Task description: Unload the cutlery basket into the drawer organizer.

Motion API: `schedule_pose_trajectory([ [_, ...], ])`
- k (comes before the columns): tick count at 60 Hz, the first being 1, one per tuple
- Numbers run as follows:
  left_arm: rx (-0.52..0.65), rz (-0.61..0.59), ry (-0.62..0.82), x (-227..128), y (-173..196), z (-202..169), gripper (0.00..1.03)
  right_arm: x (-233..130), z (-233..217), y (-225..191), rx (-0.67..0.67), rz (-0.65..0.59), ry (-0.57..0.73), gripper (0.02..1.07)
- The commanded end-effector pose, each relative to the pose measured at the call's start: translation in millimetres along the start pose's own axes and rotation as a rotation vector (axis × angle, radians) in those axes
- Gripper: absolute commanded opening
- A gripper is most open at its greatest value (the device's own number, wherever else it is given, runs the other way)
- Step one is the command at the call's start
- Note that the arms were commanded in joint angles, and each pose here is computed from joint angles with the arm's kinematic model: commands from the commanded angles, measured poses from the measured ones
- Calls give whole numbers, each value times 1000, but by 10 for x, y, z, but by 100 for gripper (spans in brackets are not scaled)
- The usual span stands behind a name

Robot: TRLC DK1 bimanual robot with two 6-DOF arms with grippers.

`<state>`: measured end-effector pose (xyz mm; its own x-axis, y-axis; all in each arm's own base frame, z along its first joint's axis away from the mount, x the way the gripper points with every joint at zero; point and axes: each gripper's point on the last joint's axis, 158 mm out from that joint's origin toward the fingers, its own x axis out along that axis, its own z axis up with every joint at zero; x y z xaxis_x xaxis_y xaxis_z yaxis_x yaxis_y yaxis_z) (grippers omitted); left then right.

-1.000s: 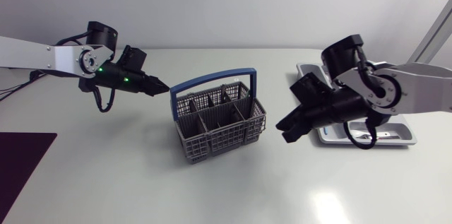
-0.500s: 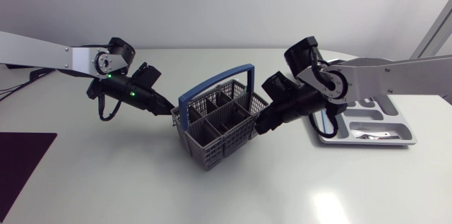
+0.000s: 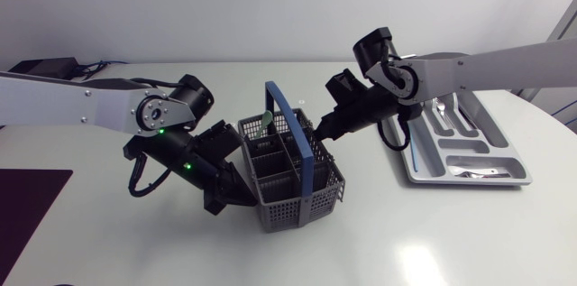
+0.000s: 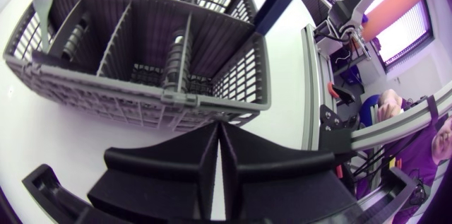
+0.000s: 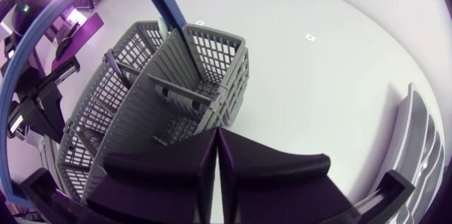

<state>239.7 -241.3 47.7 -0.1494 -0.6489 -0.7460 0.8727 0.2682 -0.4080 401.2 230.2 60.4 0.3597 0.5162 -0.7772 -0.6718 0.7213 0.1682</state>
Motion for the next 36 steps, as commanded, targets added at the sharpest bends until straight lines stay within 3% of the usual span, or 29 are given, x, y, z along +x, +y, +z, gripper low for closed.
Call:
schedule_pose_trajectory([
  [1, 6, 5, -16, -87, -121, 22, 6, 1, 12, 70, 23, 20, 11, 9],
  [8, 0, 76, -85, -407, -34, 108, 6, -267, 29, 59, 8, -20, -27, 10],
  [17, -68, 231, -215, -953, 460, 224, 6, -734, -88, 105, -10, -51, -62, 10],
  [36, -256, 453, -458, -1233, 1707, 601, 6, -1162, -772, 614, -68, 23, 11, 10],
])
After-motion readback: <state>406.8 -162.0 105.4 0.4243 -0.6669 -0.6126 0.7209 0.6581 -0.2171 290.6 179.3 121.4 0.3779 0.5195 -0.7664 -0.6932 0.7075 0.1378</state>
